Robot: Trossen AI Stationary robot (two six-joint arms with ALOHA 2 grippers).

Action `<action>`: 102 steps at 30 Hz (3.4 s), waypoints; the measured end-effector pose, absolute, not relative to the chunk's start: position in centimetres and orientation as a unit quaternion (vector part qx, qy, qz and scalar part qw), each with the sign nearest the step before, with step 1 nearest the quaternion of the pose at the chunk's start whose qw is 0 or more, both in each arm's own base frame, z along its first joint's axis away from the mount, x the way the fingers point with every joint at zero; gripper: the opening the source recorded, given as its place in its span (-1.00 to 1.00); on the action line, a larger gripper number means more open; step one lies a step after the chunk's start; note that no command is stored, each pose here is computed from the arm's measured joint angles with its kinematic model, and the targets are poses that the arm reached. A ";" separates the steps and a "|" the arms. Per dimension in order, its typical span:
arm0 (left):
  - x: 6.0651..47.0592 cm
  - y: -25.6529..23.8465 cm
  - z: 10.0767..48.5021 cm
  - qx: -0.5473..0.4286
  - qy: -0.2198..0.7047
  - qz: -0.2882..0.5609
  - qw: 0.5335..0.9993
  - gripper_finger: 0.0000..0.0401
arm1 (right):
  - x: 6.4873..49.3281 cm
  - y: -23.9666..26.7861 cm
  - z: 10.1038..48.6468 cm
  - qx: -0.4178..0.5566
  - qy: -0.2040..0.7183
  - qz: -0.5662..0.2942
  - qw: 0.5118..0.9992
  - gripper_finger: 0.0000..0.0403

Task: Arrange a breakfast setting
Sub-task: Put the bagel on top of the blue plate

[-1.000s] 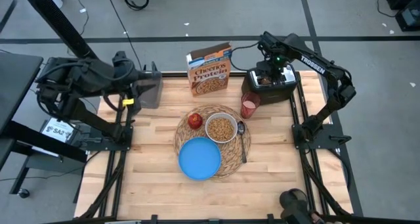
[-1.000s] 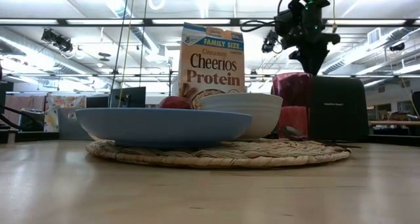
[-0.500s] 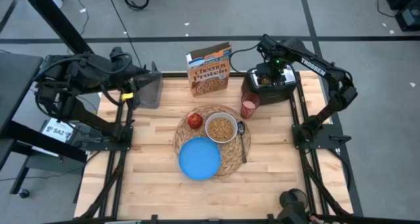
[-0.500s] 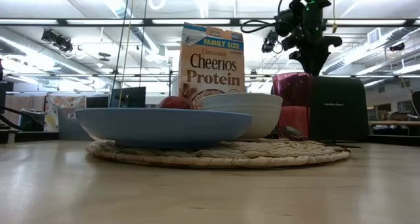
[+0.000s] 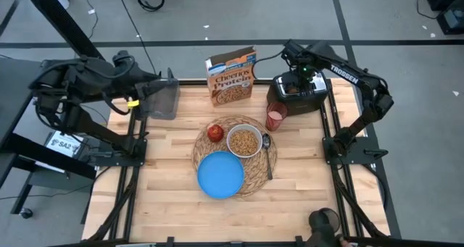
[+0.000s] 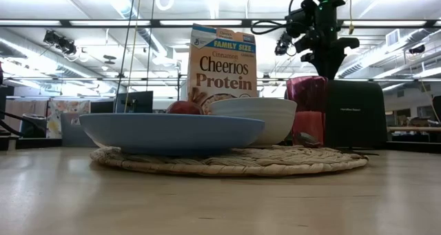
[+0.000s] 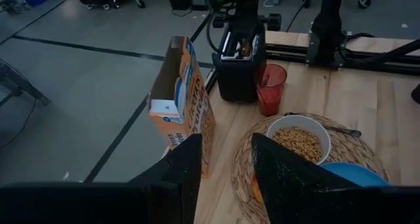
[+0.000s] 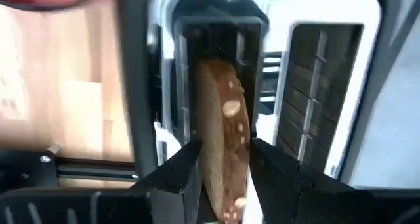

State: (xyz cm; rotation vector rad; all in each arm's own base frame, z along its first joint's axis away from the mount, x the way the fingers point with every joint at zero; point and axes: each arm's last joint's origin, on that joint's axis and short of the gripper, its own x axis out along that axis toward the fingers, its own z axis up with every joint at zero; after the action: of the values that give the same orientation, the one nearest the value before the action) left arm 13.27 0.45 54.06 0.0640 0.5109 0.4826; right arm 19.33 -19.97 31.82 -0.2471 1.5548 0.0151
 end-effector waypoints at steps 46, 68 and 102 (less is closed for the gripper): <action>12.3 0.7 54.3 0.011 0.233 0.250 0.940 -0.31 | 17.3 -17.1 34.8 -0.161 0.678 -0.068 0.714 -0.88; 13.0 0.9 55.5 -0.046 0.147 0.306 0.940 -0.31 | 15.7 -7.5 43.5 -0.221 0.310 -0.086 0.921 -0.89; 11.8 0.8 53.7 -0.065 0.239 0.295 0.923 -0.31 | 34.9 18.3 34.3 -0.176 0.127 0.145 0.965 -0.89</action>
State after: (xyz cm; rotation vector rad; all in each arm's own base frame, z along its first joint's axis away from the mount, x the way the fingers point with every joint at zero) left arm 11.83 0.80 53.73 -0.1333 0.4915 0.6054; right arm 34.89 18.34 34.31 -0.3563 0.2578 0.2942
